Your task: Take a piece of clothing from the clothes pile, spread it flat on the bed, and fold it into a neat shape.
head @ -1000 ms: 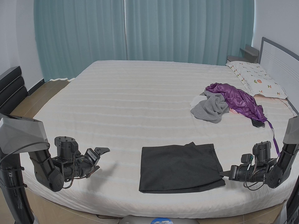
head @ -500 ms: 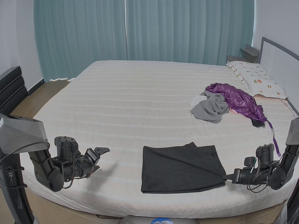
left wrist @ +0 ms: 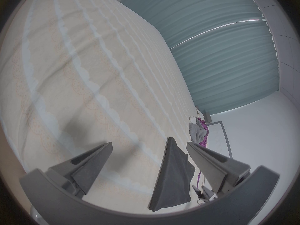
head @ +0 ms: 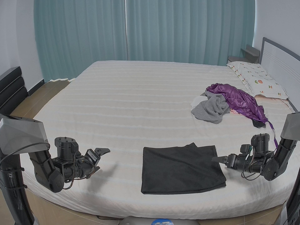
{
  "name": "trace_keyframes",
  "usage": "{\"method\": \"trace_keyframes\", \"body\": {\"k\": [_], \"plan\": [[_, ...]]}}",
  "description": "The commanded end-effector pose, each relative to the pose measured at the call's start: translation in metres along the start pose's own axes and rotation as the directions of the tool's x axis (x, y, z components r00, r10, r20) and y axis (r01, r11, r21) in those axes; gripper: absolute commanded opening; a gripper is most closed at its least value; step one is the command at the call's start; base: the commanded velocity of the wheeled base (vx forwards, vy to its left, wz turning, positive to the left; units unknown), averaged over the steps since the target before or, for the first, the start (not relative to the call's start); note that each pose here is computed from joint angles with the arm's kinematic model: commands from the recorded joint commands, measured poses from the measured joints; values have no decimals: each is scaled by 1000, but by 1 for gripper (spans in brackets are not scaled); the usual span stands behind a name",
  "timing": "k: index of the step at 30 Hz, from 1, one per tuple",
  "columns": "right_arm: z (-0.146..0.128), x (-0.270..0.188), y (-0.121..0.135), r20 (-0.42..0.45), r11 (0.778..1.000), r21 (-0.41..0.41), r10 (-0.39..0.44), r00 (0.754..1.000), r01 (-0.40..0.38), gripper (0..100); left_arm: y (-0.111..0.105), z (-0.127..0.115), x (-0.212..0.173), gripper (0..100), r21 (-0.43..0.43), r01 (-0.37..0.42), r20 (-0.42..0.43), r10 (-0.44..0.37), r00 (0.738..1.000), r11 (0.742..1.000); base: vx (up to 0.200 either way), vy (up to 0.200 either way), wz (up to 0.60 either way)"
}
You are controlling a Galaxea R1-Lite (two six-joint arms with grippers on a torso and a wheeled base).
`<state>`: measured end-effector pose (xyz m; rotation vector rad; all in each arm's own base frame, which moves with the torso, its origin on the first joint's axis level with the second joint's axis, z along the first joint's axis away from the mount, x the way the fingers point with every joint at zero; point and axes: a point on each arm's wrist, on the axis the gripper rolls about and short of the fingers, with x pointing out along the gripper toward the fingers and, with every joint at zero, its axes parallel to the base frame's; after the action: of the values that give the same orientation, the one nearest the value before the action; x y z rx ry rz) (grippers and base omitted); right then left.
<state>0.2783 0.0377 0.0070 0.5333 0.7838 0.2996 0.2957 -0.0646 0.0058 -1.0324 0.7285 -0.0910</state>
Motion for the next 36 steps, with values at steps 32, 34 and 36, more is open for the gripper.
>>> {"method": "trace_keyframes", "body": {"k": [32, 34, 36], "plan": [[61, 96, -19, 153, 987, 157, -50, 987, 26, 0, -1, 1, 4, 100, 6, 3, 8, -3, 1000, 1000, 0, 0, 0], [64, 93, -22, 161, 985, 172, -58, 985, 30, 0, -4, 1, 8, 100, 17, 6, 25, -7, 1000, 1000, 0, 0, 0], [64, 89, -25, 161, 983, 181, -63, 985, 33, 0, -10, 2, 13, 100, 44, 7, 61, -9, 998, 999, 0, 0, 0]]}}
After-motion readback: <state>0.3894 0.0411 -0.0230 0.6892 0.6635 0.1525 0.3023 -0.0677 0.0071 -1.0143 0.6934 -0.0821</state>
